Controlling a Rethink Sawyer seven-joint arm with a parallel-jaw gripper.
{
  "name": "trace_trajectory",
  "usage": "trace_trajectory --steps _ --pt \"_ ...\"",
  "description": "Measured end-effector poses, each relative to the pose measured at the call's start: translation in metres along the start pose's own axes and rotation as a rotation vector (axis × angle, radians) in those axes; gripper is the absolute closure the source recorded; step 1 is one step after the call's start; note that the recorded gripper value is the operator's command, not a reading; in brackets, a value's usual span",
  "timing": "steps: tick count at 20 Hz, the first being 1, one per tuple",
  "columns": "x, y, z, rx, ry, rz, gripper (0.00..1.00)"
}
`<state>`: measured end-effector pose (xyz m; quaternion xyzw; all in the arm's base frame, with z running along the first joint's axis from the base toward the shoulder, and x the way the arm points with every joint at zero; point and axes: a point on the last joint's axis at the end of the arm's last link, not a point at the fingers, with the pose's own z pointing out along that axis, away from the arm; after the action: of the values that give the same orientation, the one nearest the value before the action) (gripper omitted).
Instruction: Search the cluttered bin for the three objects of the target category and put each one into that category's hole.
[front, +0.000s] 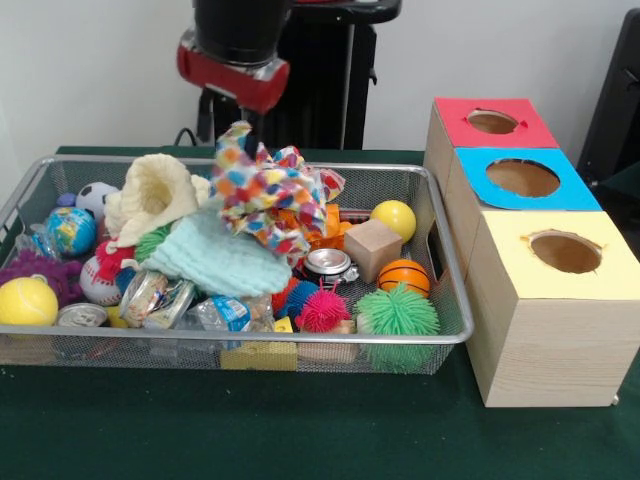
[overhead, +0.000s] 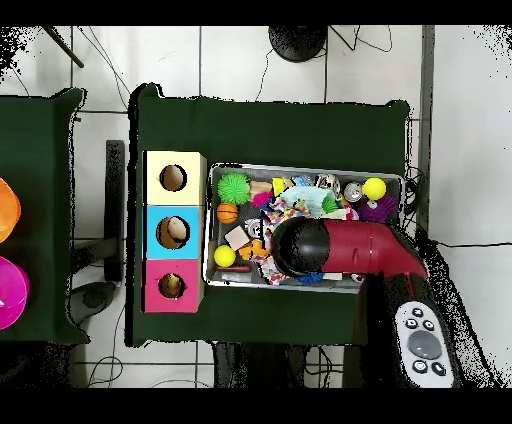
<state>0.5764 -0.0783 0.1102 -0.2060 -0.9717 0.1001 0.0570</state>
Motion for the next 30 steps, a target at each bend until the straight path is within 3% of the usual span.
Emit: trace_trajectory --steps 7,26,30 --pt "0.019 0.034 -0.024 0.038 0.069 -0.053 0.0" --pt "0.013 0.047 -0.033 -0.006 0.06 -0.024 0.0" --pt "0.013 0.053 -0.025 -0.038 0.034 -0.015 0.0"
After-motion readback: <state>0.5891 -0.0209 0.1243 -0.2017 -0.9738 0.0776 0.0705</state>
